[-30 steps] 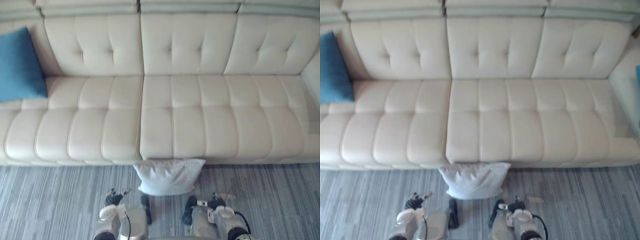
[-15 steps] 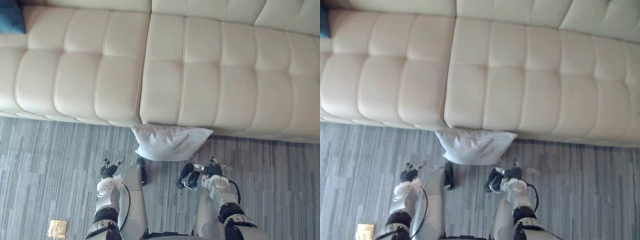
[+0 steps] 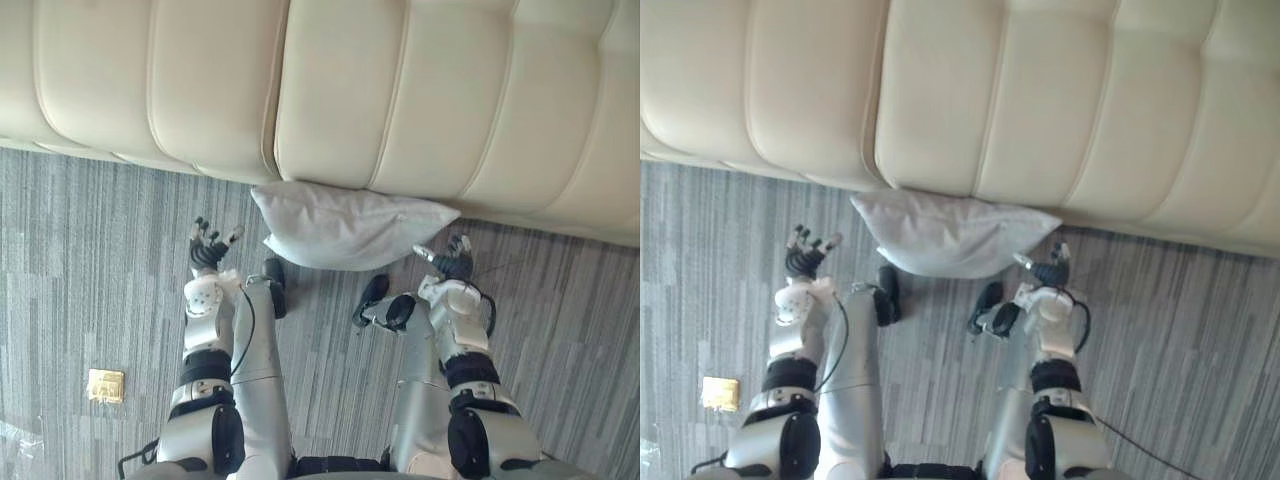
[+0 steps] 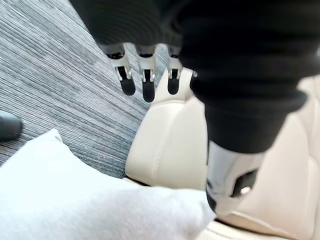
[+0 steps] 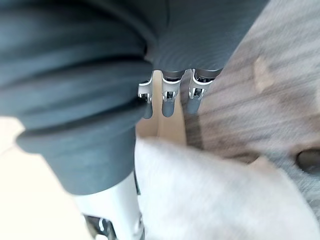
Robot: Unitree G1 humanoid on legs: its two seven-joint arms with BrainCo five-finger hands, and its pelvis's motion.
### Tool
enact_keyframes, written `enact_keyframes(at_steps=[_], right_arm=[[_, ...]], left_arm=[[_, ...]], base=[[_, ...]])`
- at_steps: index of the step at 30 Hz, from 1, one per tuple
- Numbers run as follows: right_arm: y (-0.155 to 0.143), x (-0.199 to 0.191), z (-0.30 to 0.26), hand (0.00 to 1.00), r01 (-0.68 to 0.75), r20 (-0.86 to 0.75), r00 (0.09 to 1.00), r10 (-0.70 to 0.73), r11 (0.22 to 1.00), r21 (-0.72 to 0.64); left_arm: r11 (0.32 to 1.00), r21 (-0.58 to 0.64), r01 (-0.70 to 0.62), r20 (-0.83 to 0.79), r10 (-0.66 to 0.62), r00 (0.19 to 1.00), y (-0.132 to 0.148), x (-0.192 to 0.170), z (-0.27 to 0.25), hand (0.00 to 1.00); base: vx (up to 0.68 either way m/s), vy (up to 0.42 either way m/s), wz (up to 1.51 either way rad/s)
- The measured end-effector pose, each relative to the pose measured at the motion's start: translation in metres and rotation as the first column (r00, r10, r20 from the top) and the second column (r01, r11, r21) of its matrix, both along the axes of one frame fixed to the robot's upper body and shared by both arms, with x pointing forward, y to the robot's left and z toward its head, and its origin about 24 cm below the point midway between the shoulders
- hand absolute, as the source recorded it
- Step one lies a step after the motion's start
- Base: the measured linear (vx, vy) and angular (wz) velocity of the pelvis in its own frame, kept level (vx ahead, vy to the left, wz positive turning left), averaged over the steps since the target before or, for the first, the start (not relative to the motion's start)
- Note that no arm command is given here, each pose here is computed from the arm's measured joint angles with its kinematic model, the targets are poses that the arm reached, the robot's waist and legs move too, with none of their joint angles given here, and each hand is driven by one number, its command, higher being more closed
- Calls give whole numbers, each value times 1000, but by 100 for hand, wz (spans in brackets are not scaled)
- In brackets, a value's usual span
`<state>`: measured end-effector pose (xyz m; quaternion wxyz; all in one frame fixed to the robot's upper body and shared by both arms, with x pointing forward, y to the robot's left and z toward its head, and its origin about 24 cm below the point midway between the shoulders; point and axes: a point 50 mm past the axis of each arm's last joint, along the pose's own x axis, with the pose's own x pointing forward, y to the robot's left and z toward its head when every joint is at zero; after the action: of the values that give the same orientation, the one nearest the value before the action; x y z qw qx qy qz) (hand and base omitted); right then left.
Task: Pick up cushions and gather them together orderly.
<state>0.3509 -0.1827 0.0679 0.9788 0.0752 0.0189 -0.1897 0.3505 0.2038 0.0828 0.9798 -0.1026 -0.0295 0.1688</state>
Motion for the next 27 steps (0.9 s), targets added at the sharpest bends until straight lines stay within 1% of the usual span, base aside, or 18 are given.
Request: enact_keyframes(at_steps=[4, 9, 12, 15, 18, 21, 24, 27], right_arm=[[21, 8, 19, 0, -36, 62, 997, 35, 999, 13], [33, 13, 33, 0, -39, 104, 994, 35, 999, 35], [35, 20, 49, 0, -18, 142, 990, 10, 998, 58], [29, 25, 64, 0, 32, 172, 984, -49, 995, 100], [16, 28, 78, 0, 123, 187, 971, -148, 982, 143], [2, 30, 90, 0, 196, 197, 955, -220, 971, 134], [-10, 32, 106, 0, 248, 223, 935, -274, 959, 137], [-20, 34, 123, 0, 270, 256, 916, -309, 947, 176]], left_arm=[[999, 14, 47, 64, -48, 997, -17, 11, 22, 0], [998, 5, 60, 143, -60, 988, -31, 22, 51, 0], [999, 9, 34, 169, -35, 985, -34, 29, 67, 0], [1000, -6, -27, 164, 28, 986, -29, 34, 77, 0], [992, -41, -123, 142, 127, 982, -15, 35, 79, 0], [981, -67, -183, 122, 190, 974, -5, 33, 76, 0], [981, -71, -179, 141, 188, 972, -8, 35, 84, 0], [984, -75, -163, 163, 173, 971, -16, 39, 94, 0]], base=[[-13, -38, -3], [-4, -36, 0], [-23, -57, 1], [-25, -40, -2], [-13, -17, -2], [-7, -7, -3], [-5, -5, 9], [-15, 1, 13]])
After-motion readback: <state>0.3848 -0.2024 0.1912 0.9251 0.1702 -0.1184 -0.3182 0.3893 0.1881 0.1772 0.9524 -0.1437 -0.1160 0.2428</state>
